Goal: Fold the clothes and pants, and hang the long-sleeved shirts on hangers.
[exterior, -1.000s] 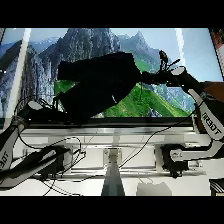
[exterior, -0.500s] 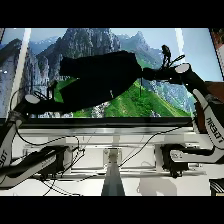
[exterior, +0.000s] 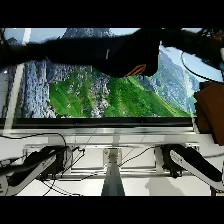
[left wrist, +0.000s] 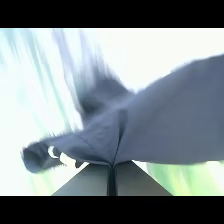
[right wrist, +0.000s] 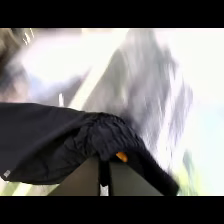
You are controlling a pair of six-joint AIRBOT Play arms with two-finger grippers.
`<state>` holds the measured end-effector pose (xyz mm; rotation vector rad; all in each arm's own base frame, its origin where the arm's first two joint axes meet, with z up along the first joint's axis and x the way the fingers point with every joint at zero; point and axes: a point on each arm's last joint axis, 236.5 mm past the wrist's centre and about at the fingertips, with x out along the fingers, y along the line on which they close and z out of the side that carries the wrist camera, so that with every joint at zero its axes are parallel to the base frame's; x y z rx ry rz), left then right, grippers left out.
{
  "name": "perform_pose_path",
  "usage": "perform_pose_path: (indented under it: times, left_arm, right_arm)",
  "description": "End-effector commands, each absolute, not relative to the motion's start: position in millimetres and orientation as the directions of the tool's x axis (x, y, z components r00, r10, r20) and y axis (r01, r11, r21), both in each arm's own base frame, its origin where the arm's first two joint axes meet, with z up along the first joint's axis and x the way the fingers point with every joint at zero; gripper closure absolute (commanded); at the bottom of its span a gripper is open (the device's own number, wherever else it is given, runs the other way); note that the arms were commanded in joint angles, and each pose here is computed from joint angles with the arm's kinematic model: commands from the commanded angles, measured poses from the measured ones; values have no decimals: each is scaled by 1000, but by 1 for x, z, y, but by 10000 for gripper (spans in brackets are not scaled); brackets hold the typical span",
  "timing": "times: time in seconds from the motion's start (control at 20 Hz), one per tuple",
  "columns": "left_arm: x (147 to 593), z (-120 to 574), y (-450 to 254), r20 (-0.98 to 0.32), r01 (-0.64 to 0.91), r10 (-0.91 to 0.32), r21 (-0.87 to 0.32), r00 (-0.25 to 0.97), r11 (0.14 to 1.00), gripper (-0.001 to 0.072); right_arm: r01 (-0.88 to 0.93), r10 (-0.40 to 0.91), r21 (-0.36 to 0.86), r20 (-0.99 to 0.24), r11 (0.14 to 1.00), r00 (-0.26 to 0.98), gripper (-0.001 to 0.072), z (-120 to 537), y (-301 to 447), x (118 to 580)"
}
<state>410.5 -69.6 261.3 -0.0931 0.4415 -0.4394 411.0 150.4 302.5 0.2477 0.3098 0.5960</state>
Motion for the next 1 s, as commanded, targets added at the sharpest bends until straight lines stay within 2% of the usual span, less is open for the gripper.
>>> perform_pose_path:
  times: [0.0, 0.15, 0.3, 0.4, 0.5, 0.6, 0.7, 0.8, 0.95]
  left_arm:
    - [375, 402, -50, -59, 321, -322, -24, 945, 947, 700]
    - [318, 469, -46, 150, 261, -264, 39, 953, 964, 699]
    - [261, 511, -46, 296, 207, -227, 97, 928, 973, 700]
    - [232, 527, -43, 356, 152, -194, 142, 914, 978, 701]
    - [225, 528, -36, 356, 92, -157, 192, 921, 977, 703]
    - [252, 495, -37, 222, 133, -176, 194, 959, 972, 703]
    - [307, 423, -43, -54, 247, -242, 103, 969, 964, 702]
    - [361, 336, -46, -321, 314, -300, -9, 898, 950, 702]
    - [425, 213, -66, -576, 367, -386, -155, 720, 917, 703]
  right_arm:
    - [-598, 615, 218, -13, 771, 788, 682, 402, 155, 340]
    - [-672, 672, 187, 72, 716, 737, 682, 440, 165, 279]
    - [-791, 783, 231, 151, 566, 604, 683, 465, 190, 217]
    - [-845, 842, 265, 162, 465, 515, 683, 468, 203, 193]
    - [-852, 863, 304, 147, 426, 484, 683, 464, 208, 190]
    - [-799, 840, 395, 110, 454, 532, 684, 451, 204, 210]
    - [-709, 790, 444, 3, 549, 613, 684, 418, 193, 245]
    - [-587, 729, 495, -154, 641, 667, 684, 361, 180, 289]
    - [-377, 609, 511, -426, 772, 669, 683, 230, 156, 358]
